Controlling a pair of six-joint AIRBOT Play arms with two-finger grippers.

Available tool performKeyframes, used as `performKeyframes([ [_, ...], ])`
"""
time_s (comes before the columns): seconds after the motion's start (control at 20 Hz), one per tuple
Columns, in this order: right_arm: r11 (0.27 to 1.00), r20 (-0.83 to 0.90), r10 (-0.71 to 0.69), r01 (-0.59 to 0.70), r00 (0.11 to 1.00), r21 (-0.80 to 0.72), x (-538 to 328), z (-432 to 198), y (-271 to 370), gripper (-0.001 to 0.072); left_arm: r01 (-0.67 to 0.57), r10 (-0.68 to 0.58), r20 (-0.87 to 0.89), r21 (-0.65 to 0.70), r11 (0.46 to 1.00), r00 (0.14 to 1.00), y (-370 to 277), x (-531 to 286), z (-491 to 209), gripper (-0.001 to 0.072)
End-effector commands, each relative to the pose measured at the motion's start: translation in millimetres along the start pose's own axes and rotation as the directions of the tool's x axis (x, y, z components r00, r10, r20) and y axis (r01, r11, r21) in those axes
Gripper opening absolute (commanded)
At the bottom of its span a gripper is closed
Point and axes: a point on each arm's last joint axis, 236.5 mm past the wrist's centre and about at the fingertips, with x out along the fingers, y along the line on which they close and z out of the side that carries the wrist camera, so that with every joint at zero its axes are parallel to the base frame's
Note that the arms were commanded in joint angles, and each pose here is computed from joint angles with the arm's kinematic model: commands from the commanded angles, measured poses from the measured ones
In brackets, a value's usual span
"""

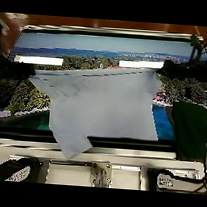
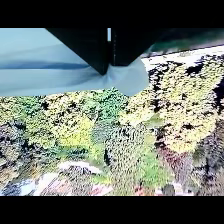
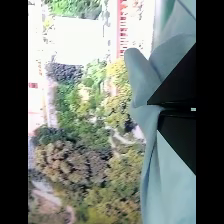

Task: Fold the shirts.

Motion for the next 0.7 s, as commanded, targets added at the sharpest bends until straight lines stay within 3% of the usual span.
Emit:
performKeyframes([
  [0.0, 0.977, 0.072, 0.077, -0.09, 0.994, 0.192, 79, 12, -15, 0.0064, 0.071, -0.082, -0.097, -0.114, 0.991, 0.992, -23, 94, -15, 0.0081],
  [0.25, 0.999, -0.073, -0.01, 0.013, 0.997, 0.051, 137, -37, -12, 0.0065, 0.111, -0.205, -0.337, -0.279, 0.954, 0.919, -58, 168, -79, 0.0087],
  [0.3, 0.999, -0.075, -0.007, 0.01, 0.997, 0.041, 135, -37, -8, 0.0105, 0.114, -0.217, -0.352, -0.291, 0.95, 0.91, -61, 170, -84, 0.0225],
  [0.35, 0.999, -0.073, -0.001, 0.004, 0.997, 0.04, 126, -34, -5, 0.0348, 0.112, -0.218, -0.36, -0.293, 0.949, 0.907, -60, 167, -84, 0.048],
  [0.4, 1.0, -0.072, 0.005, -0.003, 0.997, 0.028, 111, -30, -3, 0.0653, 0.107, -0.216, -0.375, -0.291, 0.951, 0.902, -56, 159, -82, 0.062],
  [0.5, 1.0, -0.079, -0.004, 0.003, 0.997, -0.021, 66, -23, -6, 0.0674, 0.138, -0.207, -0.457, -0.18, 0.974, 0.865, -41, 128, -84, 0.0605],
  [0.65, 0.984, -0.189, -0.163, 0.146, 0.969, -0.1, -22, -45, -50, 0.0673, 0.132, -0.108, -0.587, -0.002, 0.991, 0.802, 4, 71, -112, 0.0606],
])
